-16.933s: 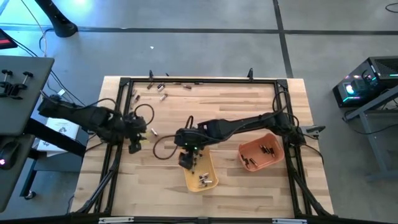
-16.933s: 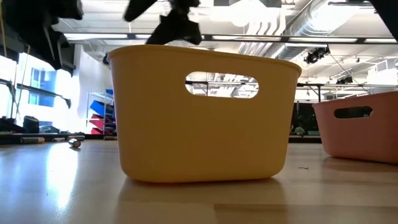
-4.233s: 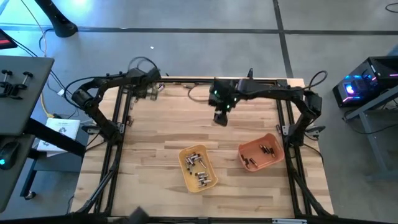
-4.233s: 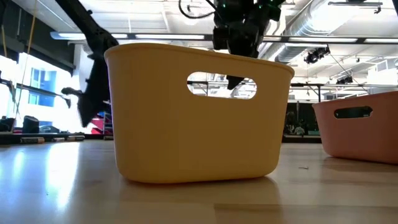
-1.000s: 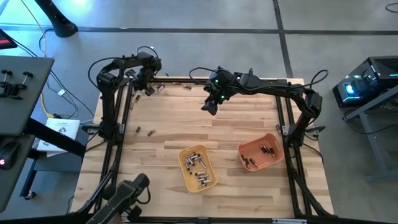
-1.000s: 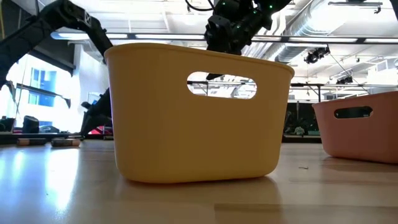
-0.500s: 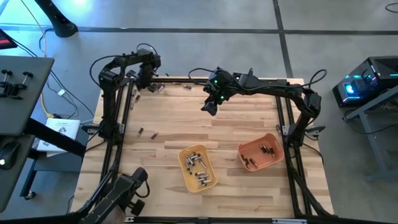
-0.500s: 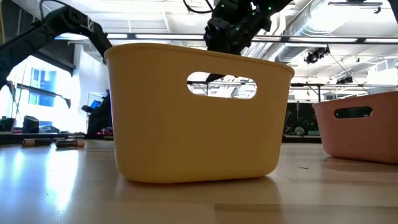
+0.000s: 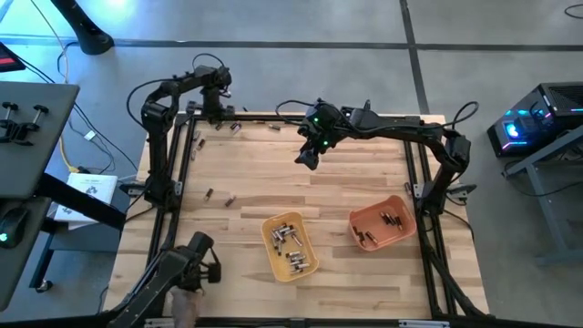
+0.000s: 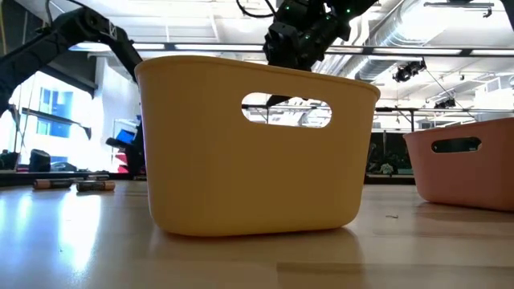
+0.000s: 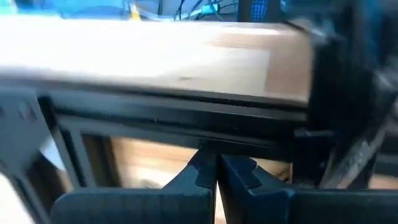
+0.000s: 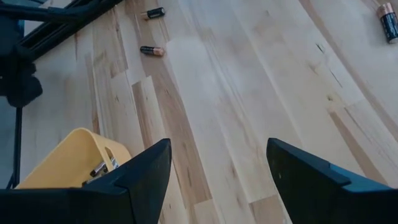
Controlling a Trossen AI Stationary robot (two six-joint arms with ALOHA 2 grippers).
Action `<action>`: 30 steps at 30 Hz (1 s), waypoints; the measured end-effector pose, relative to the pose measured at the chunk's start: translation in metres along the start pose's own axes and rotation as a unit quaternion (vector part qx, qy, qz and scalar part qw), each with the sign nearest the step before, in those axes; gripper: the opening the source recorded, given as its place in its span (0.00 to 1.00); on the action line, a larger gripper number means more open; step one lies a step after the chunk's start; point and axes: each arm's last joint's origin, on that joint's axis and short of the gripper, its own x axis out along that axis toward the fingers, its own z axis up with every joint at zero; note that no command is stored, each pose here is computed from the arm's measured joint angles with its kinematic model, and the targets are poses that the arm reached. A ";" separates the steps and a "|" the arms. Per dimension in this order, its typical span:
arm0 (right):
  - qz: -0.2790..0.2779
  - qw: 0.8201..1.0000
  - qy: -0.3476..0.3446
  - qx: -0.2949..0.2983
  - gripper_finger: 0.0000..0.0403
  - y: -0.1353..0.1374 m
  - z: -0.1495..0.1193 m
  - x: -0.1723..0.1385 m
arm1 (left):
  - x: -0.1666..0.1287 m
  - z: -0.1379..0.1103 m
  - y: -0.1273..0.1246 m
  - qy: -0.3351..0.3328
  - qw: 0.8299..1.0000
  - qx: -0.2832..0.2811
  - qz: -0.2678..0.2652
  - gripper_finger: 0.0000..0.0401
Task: Sort batteries
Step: Adjust the black batteries
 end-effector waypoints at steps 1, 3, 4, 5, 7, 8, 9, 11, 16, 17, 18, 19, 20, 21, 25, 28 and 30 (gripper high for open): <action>0.000 1.000 0.000 0.000 0.64 0.000 0.000 0.000 | -0.002 0.001 0.002 0.004 0.999 -0.039 -0.012 0.00; 0.000 1.000 0.001 -0.001 0.64 0.000 0.000 0.000 | -0.010 0.001 0.005 0.003 0.996 -0.084 -0.039 0.00; 0.000 1.000 0.001 -0.001 0.64 0.000 0.000 0.000 | -0.015 0.000 0.006 -0.004 0.996 -0.075 -0.050 0.00; 0.000 1.000 0.001 -0.001 0.64 0.000 0.000 0.000 | -0.020 -0.002 0.008 -0.014 0.997 -0.056 -0.058 0.00; 0.000 1.000 -0.001 -0.004 0.64 0.000 0.000 0.000 | -0.025 -0.006 0.007 -0.026 0.998 -0.020 -0.056 0.00; 0.000 1.000 -0.003 -0.011 0.64 0.000 0.001 0.000 | -0.026 -0.010 0.006 -0.021 0.999 -0.005 -0.043 0.00; 0.001 1.000 -0.005 -0.017 0.64 0.000 0.001 0.000 | -0.025 -0.015 0.005 -0.013 1.000 0.012 -0.022 0.00; 0.001 1.000 -0.007 -0.029 0.64 0.000 0.001 0.000 | -0.030 -0.022 0.005 -0.004 0.999 0.042 0.010 0.00; 0.001 0.999 -0.012 -0.048 0.64 0.000 0.002 0.000 | -0.055 -0.030 0.000 -0.020 0.987 0.115 0.111 0.00; 0.002 0.999 -0.015 -0.050 0.64 0.000 0.003 0.000 | -0.062 -0.027 0.000 -0.039 0.981 0.132 0.136 0.00; 0.002 0.999 -0.016 -0.050 0.64 0.000 0.003 0.000 | -0.069 -0.024 0.002 -0.054 0.975 0.149 0.156 0.00; 0.002 0.999 -0.016 -0.050 0.64 0.000 0.003 0.000 | -0.074 -0.022 0.007 -0.056 0.969 0.169 0.171 0.00; 0.002 0.999 -0.016 -0.050 0.64 0.000 0.003 0.000 | -0.078 -0.018 0.014 -0.053 0.965 0.180 0.181 0.00; 0.002 0.999 -0.016 -0.050 0.64 0.000 0.003 0.000 | -0.080 -0.014 0.022 -0.053 0.966 0.178 0.182 0.00; 0.002 0.999 -0.017 -0.037 0.64 0.000 0.003 0.000 | -0.089 0.008 0.047 -0.081 0.989 0.078 0.099 0.00; 0.002 1.000 -0.017 -0.023 0.64 0.000 0.003 0.000 | -0.083 0.015 0.058 -0.060 0.997 0.015 0.036 0.00; 0.003 1.000 -0.019 -0.017 0.64 0.000 0.004 0.000 | -0.082 0.016 0.063 -0.048 0.999 -0.009 0.015 0.00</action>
